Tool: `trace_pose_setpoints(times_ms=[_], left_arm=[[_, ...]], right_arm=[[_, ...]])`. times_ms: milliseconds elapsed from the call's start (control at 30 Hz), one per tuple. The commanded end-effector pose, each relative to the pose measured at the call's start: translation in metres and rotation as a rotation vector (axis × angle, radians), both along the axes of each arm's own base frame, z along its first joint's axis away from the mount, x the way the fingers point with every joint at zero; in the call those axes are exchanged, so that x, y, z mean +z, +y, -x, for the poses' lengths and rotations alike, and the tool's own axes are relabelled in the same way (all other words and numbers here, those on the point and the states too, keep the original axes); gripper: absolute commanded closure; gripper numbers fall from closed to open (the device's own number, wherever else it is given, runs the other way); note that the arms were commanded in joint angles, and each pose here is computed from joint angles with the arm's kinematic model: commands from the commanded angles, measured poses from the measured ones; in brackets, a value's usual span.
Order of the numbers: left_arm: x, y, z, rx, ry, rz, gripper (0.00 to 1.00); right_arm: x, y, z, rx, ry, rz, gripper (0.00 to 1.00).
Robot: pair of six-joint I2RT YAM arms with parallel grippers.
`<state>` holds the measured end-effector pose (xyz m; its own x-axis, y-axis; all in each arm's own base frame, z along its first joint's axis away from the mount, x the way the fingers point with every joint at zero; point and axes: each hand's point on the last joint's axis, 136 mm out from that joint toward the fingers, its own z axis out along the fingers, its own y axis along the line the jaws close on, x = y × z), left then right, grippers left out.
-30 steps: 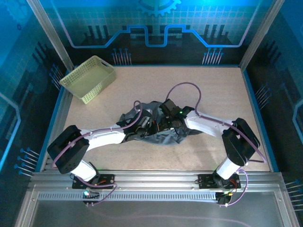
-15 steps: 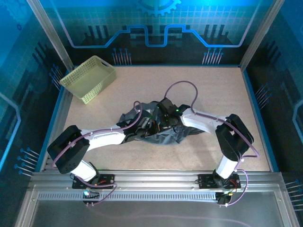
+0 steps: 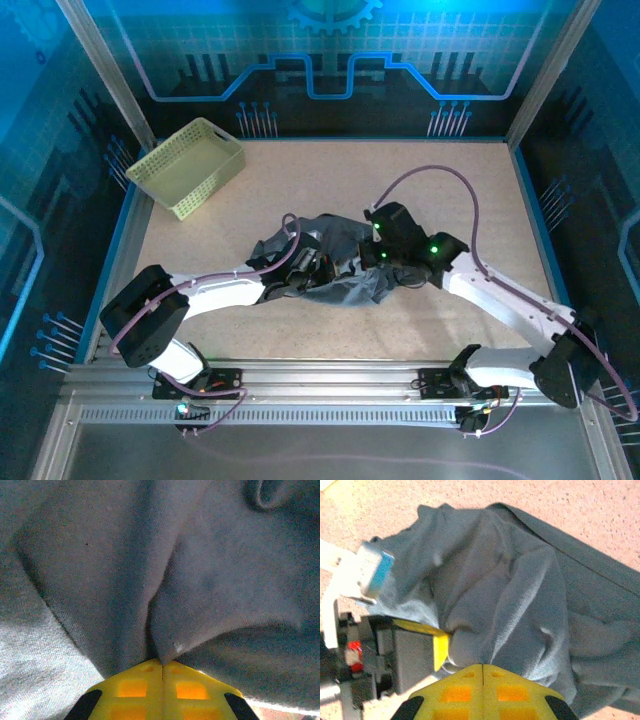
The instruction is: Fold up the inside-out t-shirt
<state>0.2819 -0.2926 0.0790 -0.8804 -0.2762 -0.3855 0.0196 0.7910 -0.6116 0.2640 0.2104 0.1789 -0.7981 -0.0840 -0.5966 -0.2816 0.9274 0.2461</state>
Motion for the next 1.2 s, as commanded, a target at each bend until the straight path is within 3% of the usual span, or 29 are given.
trace_pose_setpoints(times_ms=[0,233,300,533,700,1033,1167], left_arm=[[-0.007,0.0,0.004,-0.003,0.01,-0.012,1.0],[-0.003,-0.015,0.014,-0.09,-0.015,-0.023,0.95],[-0.003,-0.02,0.019,-0.116,-0.02,-0.04,0.94],[-0.01,-0.025,0.025,-0.133,-0.009,-0.054,0.93],[-0.012,-0.025,0.024,-0.128,-0.008,-0.056,0.93],[-0.008,-0.024,0.022,-0.124,-0.021,-0.068,0.92],[-0.009,-0.026,0.02,-0.122,-0.019,-0.065,0.92]], right_arm=[[-0.018,-0.027,0.018,-0.038,0.067,0.025,1.0],[-0.069,-0.061,0.03,-0.108,0.163,0.033,1.0],[-0.082,-0.064,0.031,-0.116,0.181,0.05,0.95],[-0.058,-0.061,0.03,-0.098,0.125,0.02,0.48],[-0.074,-0.067,0.038,-0.111,0.163,0.082,0.35],[-0.108,-0.05,0.041,-0.113,0.232,0.015,0.46],[-0.115,-0.048,0.04,-0.108,0.239,0.028,0.57]])
